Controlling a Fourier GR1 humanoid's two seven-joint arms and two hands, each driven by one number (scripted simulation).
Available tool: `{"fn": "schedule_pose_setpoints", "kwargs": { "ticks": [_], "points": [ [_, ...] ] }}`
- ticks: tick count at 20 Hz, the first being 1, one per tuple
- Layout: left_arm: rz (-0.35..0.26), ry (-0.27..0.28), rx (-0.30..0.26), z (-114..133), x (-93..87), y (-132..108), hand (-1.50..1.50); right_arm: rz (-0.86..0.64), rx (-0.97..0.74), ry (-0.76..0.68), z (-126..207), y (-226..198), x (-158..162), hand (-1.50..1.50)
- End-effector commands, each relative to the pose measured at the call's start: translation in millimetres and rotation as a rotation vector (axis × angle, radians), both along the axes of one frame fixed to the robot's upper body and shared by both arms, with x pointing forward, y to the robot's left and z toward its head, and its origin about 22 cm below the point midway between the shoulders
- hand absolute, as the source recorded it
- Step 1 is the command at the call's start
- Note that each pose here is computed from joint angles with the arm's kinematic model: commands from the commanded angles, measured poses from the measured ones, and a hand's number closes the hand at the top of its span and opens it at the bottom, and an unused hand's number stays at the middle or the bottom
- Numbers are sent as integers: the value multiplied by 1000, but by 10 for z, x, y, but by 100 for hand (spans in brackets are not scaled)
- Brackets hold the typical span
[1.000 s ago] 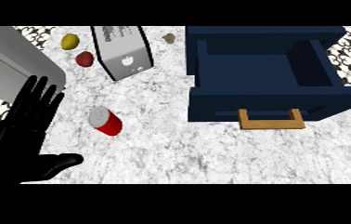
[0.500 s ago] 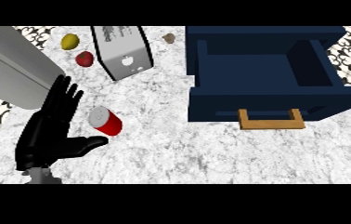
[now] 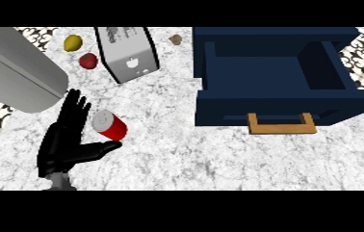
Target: Pick up the can, place it into the drawer and close the drawer
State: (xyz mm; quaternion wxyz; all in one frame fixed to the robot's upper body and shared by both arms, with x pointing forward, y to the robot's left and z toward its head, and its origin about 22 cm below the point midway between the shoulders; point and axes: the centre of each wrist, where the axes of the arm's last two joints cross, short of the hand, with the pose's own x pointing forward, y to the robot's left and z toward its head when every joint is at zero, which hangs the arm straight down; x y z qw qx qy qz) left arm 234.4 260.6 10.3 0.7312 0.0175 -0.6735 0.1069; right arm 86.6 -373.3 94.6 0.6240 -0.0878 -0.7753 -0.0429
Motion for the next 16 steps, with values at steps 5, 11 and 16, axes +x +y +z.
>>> {"fn": "schedule_pose_setpoints", "kwargs": {
  "ticks": [5,11,16],
  "points": [
    [51,11,18,-454,157,196,-150,23,7,7,-14,30,-112,-150],
    [79,39,5,-750,-62,533,-150,-3,1,0,-32,17,-131,-150],
    [52,49,13,-941,25,516,-150,0,6,16,47,-108,-116,-150]
  ]
}}
